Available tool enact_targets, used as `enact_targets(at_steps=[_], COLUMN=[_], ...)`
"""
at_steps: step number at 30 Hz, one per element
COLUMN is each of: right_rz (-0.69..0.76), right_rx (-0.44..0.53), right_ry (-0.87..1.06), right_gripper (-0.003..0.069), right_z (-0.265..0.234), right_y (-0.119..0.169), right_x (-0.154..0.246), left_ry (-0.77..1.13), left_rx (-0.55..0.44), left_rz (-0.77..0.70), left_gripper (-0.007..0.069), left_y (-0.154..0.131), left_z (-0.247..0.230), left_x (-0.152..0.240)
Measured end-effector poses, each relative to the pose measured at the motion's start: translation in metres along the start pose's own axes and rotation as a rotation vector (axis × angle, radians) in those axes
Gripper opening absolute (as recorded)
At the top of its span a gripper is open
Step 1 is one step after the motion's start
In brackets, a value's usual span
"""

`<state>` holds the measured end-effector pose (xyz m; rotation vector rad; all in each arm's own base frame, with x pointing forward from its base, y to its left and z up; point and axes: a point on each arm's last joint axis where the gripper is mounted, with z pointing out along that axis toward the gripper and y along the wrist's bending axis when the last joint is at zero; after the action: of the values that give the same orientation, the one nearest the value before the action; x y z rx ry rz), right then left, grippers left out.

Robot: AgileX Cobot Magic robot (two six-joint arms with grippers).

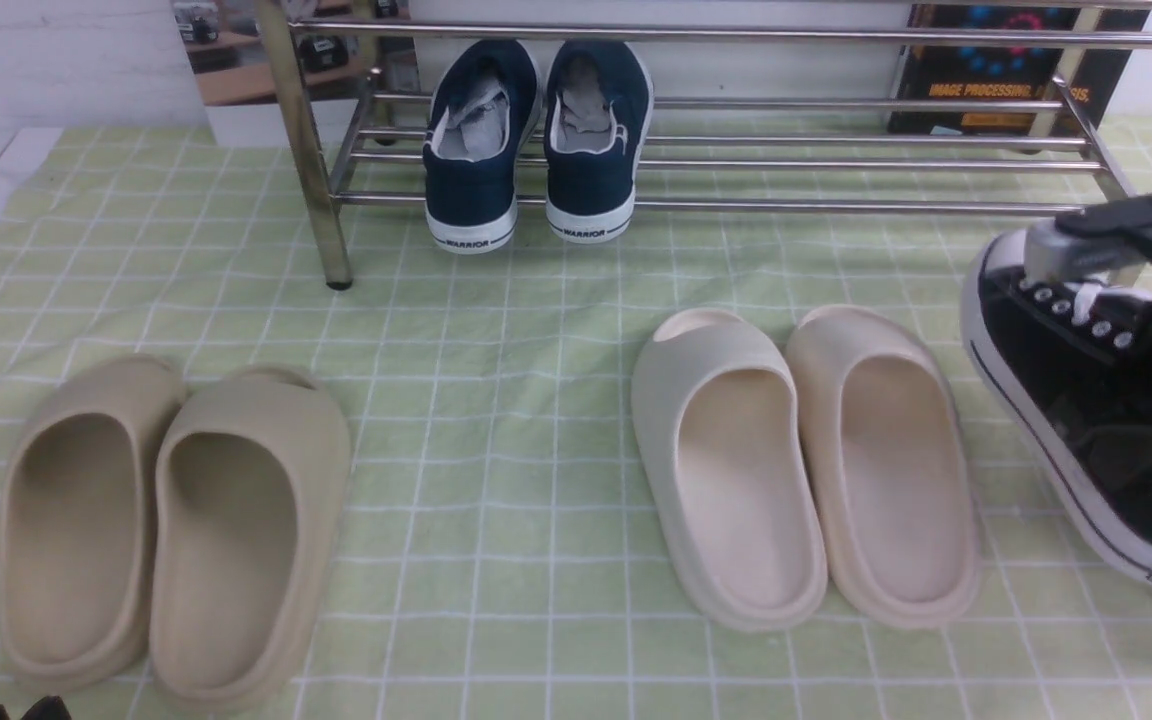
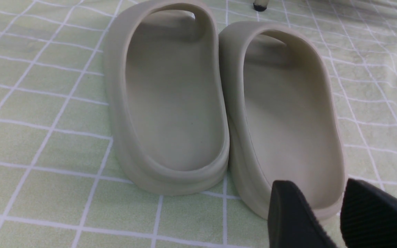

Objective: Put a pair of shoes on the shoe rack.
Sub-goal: Use the right arm to put a shoe into the shoe rack

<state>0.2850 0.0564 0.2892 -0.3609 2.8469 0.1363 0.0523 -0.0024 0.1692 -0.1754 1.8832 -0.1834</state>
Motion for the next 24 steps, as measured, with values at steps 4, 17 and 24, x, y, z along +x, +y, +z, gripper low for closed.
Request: enact_targets(at_steps=[4,17,24], right_rz=[-0.035,-0.086,-0.101], right_rx=[0.004,0.013,0.023], right_ry=[-0.056,-0.108,-0.165], right_gripper=[0.0014,0.0014,0.0014], right_z=[-0.015,0.021,0.041], right_y=[0.000,-0.011,-0.016], right_x=[-0.018,-0.125,-0.169], left_ry=[0.000,0.000,0.000], left_rx=[0.000,0.000,0.000], left_rz=[0.000,0.000,0.000], left_gripper=[0.0238,0.0238,0.0238], left_y=[0.000,0.000,0.000], left_z=[0.000,0.000,0.000], left_x=[0.000,0.000,0.000])
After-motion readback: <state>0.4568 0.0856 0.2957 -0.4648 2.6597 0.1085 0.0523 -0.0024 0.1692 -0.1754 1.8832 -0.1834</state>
